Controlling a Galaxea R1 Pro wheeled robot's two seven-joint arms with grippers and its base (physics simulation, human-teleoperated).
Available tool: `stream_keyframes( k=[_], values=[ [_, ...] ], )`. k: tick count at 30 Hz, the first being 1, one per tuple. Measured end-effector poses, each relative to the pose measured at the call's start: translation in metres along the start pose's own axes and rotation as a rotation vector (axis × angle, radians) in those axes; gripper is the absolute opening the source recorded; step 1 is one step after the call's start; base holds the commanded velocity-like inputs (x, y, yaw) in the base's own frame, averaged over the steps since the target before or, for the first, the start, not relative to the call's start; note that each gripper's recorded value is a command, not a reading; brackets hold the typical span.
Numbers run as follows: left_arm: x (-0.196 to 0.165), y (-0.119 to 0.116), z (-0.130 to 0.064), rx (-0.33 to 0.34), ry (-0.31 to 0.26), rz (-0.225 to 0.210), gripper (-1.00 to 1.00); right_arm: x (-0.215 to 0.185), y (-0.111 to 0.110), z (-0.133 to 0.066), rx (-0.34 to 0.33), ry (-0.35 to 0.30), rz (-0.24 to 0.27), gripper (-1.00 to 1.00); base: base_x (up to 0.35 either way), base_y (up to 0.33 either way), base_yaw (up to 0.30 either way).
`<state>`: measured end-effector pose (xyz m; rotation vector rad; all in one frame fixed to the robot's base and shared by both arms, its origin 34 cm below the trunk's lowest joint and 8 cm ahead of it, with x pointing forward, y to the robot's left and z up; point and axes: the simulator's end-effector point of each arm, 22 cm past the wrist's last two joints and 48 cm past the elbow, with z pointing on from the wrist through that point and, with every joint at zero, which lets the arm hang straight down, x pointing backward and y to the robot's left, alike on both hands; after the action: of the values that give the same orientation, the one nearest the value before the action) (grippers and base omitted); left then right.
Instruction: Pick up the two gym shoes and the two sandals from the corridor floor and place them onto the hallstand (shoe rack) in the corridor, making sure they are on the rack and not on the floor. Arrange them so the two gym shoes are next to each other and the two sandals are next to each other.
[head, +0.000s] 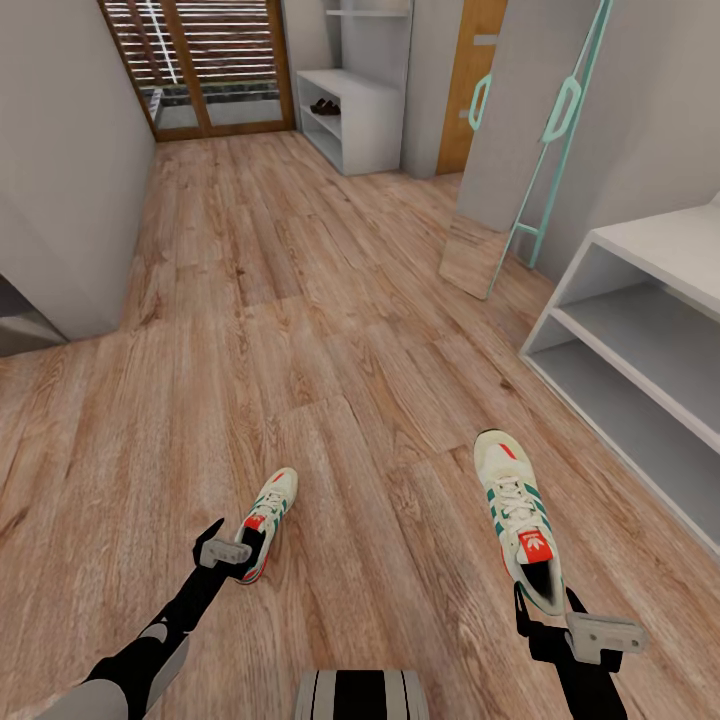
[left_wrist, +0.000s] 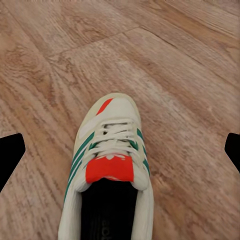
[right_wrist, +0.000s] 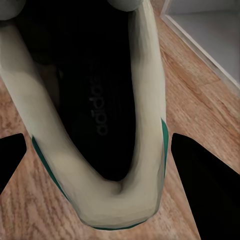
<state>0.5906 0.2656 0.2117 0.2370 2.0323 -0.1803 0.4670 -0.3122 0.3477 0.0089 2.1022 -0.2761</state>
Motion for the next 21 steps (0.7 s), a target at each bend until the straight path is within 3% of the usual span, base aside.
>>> stream_keyframes(
  k=[21],
  values=[
    [0.0000,0.0018,-0.0006,-0.003,-0.001,0.001,1.00,0.0006,0.0001,-0.0001,0.000,0.001,0.000,-1.00,0.052,0.025,0.000]
  ],
)
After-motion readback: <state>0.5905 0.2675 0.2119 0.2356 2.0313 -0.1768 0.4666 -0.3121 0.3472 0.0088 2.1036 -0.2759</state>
